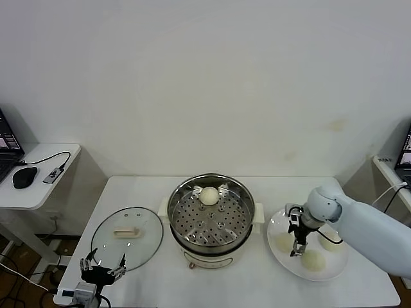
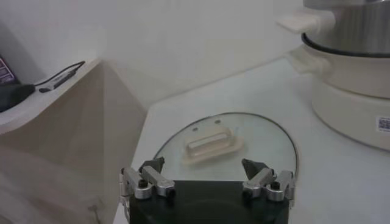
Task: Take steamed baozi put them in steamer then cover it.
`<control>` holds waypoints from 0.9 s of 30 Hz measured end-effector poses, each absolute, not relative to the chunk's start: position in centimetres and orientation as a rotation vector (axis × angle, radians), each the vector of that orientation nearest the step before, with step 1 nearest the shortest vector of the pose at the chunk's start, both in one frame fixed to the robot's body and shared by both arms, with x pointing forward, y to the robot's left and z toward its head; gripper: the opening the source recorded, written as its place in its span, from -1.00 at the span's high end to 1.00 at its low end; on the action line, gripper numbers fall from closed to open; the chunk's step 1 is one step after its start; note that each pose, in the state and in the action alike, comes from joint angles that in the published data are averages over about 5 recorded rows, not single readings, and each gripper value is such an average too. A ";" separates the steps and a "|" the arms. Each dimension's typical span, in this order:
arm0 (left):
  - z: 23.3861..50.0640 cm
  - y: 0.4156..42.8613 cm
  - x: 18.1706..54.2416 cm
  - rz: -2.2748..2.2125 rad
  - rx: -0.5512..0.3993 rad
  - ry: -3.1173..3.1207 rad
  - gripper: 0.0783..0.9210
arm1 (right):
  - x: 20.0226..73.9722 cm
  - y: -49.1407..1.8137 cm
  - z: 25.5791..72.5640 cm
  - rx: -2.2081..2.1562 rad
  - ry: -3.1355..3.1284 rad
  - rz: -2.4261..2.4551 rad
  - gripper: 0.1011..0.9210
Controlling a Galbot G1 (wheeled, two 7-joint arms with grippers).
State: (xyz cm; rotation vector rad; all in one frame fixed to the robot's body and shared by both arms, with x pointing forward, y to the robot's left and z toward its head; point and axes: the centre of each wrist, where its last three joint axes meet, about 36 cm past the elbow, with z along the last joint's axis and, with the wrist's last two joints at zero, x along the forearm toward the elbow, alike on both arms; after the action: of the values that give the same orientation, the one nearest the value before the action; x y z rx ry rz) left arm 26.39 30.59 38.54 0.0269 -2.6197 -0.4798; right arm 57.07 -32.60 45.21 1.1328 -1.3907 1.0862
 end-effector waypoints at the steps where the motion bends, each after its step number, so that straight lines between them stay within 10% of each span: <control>1: 38.5 30.6 26.4 -0.480 0.027 -2.619 -0.77 | 57.1 -32.6 45.2 1.136 -1.392 1.090 -0.76; 16: 38.5 30.6 26.4 -0.479 0.029 -2.619 -0.77 | 57.2 -32.3 44.8 1.162 -1.396 1.117 -0.75; 27: 38.3 30.4 26.4 -0.466 0.031 -2.620 -0.77 | 57.4 -32.8 45.3 1.152 -1.417 1.107 -0.28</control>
State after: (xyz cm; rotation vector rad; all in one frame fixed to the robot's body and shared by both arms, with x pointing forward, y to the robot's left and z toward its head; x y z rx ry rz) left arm 26.43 30.39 38.32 0.0310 -2.6204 -0.4659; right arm 57.42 -32.84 45.31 1.1520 -1.4169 1.1066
